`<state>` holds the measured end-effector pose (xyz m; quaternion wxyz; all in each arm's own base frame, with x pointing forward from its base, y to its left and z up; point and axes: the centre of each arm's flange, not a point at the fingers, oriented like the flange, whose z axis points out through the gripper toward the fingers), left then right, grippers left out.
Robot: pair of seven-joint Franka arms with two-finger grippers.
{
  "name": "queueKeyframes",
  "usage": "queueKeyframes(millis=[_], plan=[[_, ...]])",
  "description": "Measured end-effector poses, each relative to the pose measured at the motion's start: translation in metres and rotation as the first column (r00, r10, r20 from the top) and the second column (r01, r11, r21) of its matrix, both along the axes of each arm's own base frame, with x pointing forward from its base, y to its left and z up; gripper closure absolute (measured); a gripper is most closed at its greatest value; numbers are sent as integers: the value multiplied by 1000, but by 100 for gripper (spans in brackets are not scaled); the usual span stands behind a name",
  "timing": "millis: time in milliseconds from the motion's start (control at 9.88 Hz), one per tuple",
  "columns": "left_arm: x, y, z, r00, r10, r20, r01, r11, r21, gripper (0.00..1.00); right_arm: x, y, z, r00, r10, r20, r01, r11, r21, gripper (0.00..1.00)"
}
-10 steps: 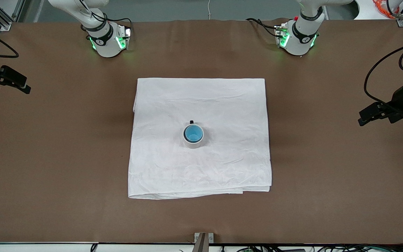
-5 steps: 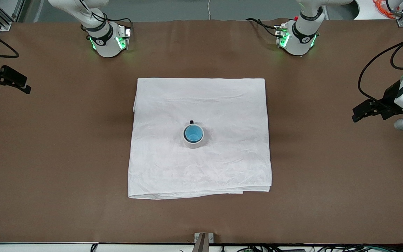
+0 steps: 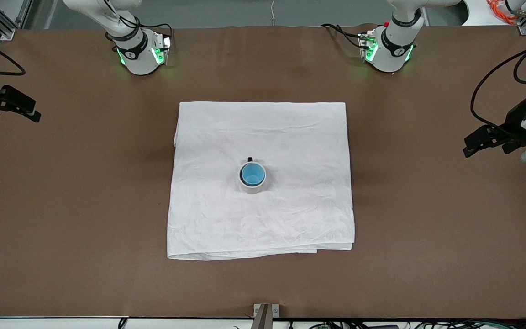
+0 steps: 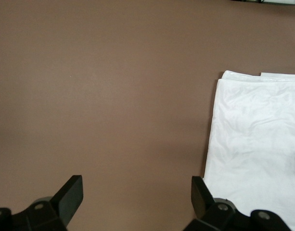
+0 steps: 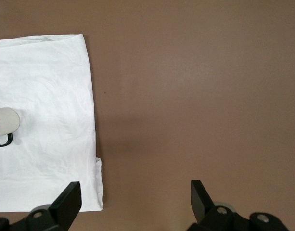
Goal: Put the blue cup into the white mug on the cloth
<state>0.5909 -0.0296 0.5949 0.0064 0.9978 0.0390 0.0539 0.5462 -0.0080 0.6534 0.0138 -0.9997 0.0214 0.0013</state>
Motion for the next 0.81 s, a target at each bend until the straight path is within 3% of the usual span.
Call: queueKeyframes(millis=[810], plan=[[-4,-1,-2,999,-2,-40,2,1000,2,0,0,2,0,1000,3,0,-3,1000,0,0]])
